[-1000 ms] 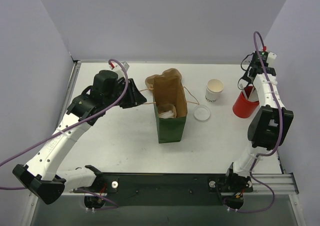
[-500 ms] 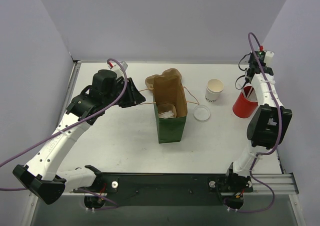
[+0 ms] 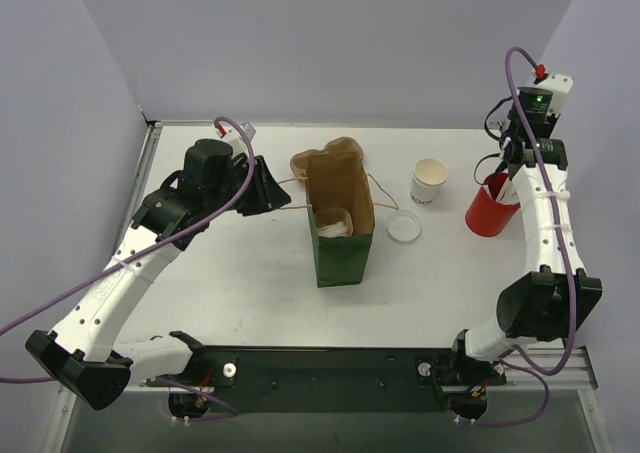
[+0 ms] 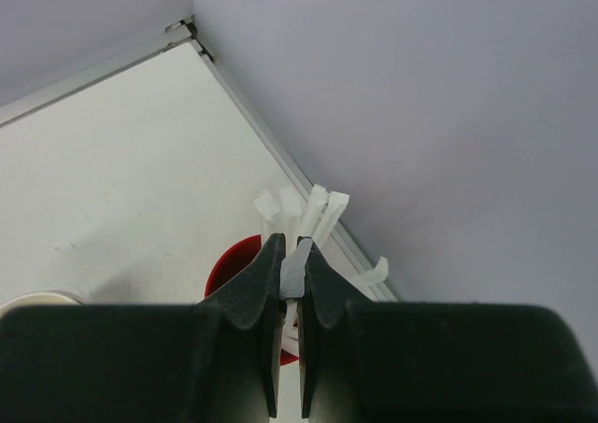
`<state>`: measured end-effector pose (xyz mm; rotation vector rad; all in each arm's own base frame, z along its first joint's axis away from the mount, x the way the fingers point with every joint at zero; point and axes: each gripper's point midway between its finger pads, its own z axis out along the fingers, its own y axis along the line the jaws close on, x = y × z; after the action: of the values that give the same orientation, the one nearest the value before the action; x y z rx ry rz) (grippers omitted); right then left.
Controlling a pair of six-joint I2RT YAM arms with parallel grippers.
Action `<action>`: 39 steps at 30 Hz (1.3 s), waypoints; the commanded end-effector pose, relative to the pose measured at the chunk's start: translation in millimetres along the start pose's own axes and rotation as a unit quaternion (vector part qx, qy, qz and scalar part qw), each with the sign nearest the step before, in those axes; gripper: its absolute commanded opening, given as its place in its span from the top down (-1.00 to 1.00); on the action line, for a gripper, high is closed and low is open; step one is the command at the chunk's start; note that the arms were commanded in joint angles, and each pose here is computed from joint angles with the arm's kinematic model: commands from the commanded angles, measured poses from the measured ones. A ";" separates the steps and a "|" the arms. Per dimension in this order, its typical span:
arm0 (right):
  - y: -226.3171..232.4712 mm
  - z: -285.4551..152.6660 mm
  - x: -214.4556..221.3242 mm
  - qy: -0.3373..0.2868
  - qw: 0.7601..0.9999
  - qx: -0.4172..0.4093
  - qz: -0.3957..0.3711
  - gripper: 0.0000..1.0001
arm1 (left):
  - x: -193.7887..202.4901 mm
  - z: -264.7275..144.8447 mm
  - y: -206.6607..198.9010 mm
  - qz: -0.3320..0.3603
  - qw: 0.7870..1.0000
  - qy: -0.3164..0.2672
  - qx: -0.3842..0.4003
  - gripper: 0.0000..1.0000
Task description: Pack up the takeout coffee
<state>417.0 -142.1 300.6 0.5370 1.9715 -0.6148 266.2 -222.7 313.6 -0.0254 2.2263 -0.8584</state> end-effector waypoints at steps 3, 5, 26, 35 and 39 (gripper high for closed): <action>-23.7 -26.3 -21.7 -0.033 0.999 0.018 0.006 1.00 | -19.1 -5.7 -13.1 0.012 0.999 -0.037 0.027 0.21; -25.9 -39.6 -32.4 -0.047 0.999 0.006 0.025 1.00 | -21.5 -7.9 -13.2 0.011 0.999 -0.044 0.027 0.21; 100.2 -280.2 -104.0 -0.142 0.875 -0.432 0.164 1.00 | -33.9 -18.9 5.9 -0.001 0.998 -0.069 -0.016 0.21; 193.9 -338.5 -65.0 -0.088 0.834 -0.539 0.075 1.00 | -34.1 -18.9 12.2 -0.010 0.997 -0.073 -0.032 0.21; 230.8 -338.2 -21.0 -0.048 0.848 -0.528 0.008 1.00 | -33.2 -18.4 16.9 -0.011 0.996 -0.075 -0.041 0.21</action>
<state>335.2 218.2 447.7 -0.0976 1.7743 0.5467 280.4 -198.1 319.6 -0.1256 2.1742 -0.7665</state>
